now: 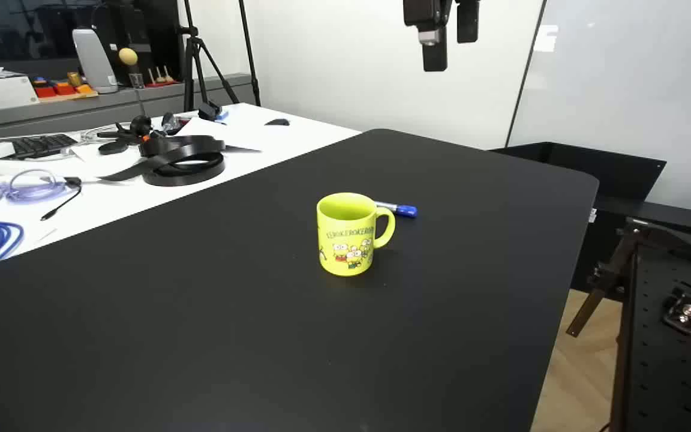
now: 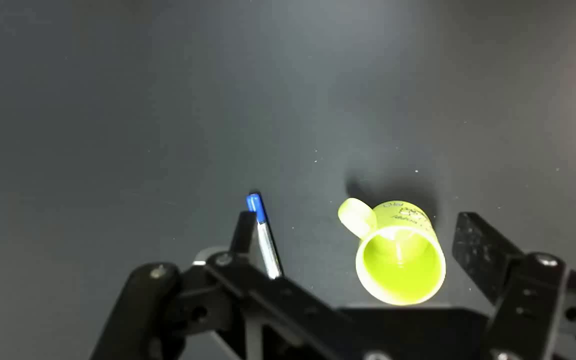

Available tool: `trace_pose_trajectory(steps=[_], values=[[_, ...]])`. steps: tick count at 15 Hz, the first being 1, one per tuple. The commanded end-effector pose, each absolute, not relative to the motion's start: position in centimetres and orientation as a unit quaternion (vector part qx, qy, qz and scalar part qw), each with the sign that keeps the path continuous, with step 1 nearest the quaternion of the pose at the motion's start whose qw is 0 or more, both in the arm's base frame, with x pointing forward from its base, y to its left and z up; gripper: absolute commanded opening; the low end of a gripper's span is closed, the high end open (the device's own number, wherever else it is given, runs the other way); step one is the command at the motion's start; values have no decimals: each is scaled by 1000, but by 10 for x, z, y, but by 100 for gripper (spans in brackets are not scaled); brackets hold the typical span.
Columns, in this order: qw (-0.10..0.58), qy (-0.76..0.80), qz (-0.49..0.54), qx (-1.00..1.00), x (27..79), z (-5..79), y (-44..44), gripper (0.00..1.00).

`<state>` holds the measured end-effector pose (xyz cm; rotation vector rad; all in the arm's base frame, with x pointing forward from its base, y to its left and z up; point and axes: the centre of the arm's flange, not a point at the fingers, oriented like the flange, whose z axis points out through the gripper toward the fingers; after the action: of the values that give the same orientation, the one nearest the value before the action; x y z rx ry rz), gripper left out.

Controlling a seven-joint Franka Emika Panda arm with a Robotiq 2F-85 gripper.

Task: Pick up the marker from the table and put it in the cup

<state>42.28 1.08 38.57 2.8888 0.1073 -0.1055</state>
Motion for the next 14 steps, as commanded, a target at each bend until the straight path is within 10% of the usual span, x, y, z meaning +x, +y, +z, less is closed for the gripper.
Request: trace_pose_trajectory(steps=[1, 14], values=[[124, 37, -36, 991, 423, 386, 11, 100], [132, 30, -7, 991, 443, 377, -2, 100]])
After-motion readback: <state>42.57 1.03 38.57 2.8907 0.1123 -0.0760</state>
